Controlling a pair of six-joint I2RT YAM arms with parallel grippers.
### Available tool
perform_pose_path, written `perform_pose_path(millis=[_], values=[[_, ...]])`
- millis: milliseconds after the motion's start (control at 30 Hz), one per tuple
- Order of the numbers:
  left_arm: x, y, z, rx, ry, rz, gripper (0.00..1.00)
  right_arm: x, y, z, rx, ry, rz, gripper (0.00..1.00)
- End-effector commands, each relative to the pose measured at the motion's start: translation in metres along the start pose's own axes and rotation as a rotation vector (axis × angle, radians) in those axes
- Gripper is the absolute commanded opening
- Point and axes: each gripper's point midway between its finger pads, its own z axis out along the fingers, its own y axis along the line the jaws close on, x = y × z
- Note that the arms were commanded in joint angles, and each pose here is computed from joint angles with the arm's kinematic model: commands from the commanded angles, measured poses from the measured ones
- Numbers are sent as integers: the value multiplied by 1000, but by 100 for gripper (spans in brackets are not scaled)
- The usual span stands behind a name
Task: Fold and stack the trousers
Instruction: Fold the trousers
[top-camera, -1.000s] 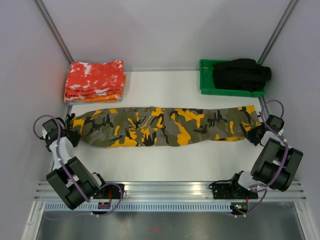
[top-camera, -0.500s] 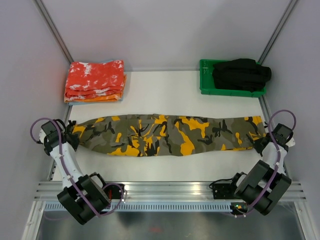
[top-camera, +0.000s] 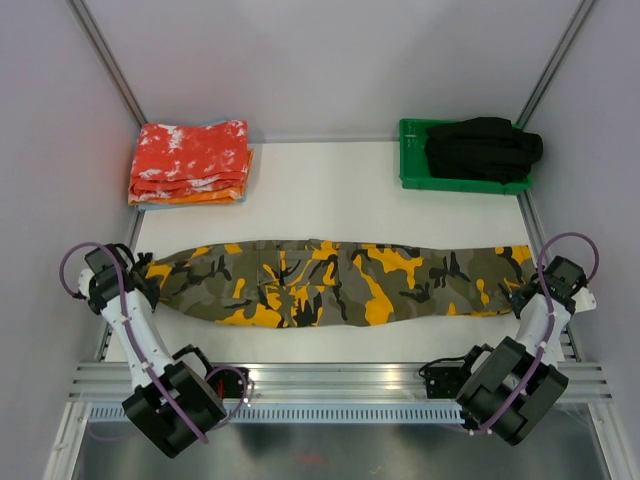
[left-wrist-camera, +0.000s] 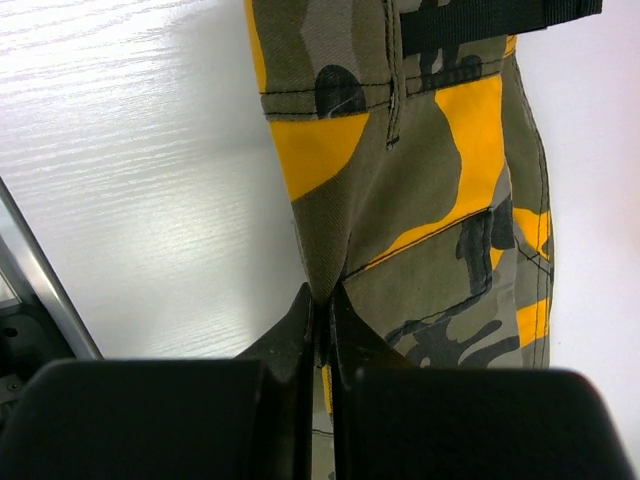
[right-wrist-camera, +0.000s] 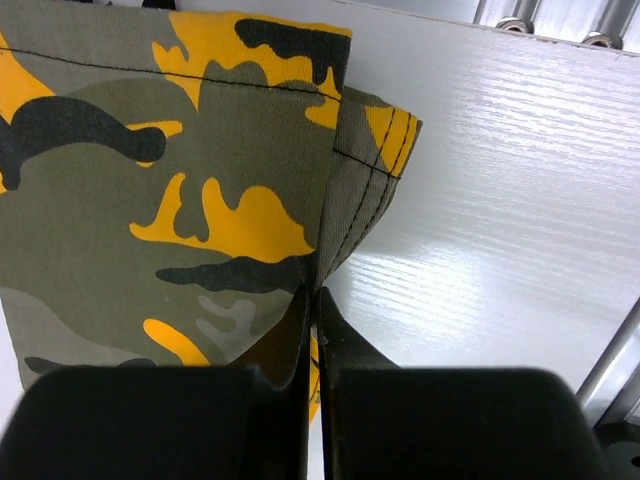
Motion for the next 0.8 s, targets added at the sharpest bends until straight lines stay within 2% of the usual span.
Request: perform_pose_path(millis=[0, 100, 133, 200, 233, 267, 333, 433, 633, 767], values=[[-13, -16, -3, 53, -36, -15, 2, -6, 7, 1, -38, -21, 0, 2], [-19, -33, -6, 121, -32, 11, 2, -3, 24, 2, -115, 17, -8, 12], [-22, -39, -9, 140, -32, 22, 11, -2, 27, 2, -128, 30, -4, 25], [-21, -44, -11, 161, -14, 25, 31, 0, 36, -4, -165, 61, 3, 40], [-22, -50, -17, 188, -9, 26, 67, -2, 41, -6, -179, 66, 11, 54], [-24, -54, -21, 206, -12, 27, 76, -5, 48, -10, -206, 66, 12, 60], [-30, -66, -33, 253, -19, 39, 85, -1, 69, -18, -305, 102, 0, 72], [-39, -81, -46, 297, -19, 54, 89, 1, 107, -34, -468, 137, -26, 82], [-62, -112, -64, 399, -83, 94, 91, -24, 183, -90, -645, 36, -251, 87], [-60, -128, -46, 431, -27, 112, 93, -25, 208, -96, -686, 18, -314, 91]])
